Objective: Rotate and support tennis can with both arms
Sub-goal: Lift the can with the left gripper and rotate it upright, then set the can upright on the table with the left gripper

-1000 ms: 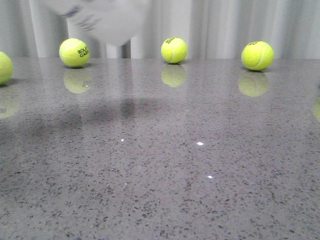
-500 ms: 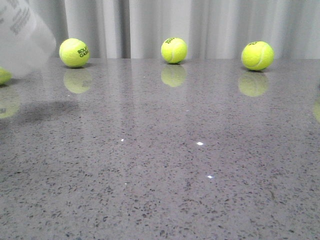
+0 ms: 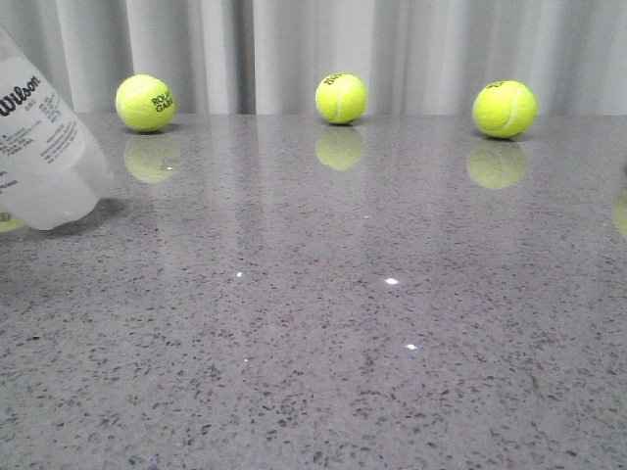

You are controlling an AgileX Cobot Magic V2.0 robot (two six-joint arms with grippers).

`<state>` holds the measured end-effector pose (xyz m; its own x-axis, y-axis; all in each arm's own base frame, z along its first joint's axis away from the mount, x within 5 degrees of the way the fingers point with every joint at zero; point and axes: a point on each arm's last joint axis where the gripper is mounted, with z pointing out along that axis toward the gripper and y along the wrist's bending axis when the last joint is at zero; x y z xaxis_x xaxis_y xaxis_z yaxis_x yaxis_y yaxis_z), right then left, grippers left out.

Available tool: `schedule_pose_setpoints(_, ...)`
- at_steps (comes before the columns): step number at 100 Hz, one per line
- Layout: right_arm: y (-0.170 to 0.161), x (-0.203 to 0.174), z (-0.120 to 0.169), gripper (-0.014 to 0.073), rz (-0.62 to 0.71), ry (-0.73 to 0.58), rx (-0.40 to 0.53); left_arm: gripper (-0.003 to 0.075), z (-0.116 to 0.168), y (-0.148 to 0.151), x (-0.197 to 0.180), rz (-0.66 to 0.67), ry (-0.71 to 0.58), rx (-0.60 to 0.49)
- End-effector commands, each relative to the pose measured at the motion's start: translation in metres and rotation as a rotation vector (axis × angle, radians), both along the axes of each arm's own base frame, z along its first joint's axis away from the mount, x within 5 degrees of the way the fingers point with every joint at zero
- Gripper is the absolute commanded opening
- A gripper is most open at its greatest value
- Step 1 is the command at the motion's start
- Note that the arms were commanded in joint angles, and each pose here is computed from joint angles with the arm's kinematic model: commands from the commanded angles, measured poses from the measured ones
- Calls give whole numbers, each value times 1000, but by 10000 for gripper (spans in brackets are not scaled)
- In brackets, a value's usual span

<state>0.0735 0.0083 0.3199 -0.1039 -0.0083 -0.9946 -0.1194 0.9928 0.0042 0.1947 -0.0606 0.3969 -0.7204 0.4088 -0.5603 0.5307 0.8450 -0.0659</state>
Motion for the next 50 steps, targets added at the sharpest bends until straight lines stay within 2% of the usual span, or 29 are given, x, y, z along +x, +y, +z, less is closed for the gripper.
schedule_pose_setpoints(1, 0, 0, 15, -70, 0, -103, -1, -17, 10, -3, -5, -11, -13, -28)
schedule_pose_setpoints(10, 0, 0, 15, -70, 0, -103, -1, 28, 10, -3, -5, -11, -13, -28)
schedule_pose_setpoints(44, 0, 0, 15, -70, 0, -103, -1, 391, 14, -5, 1, -6, -79, -64)
schedule_pose_setpoints(50, 0, 0, 15, -70, 0, -103, -1, 419, 17, -6, 4, -11, -87, -64)
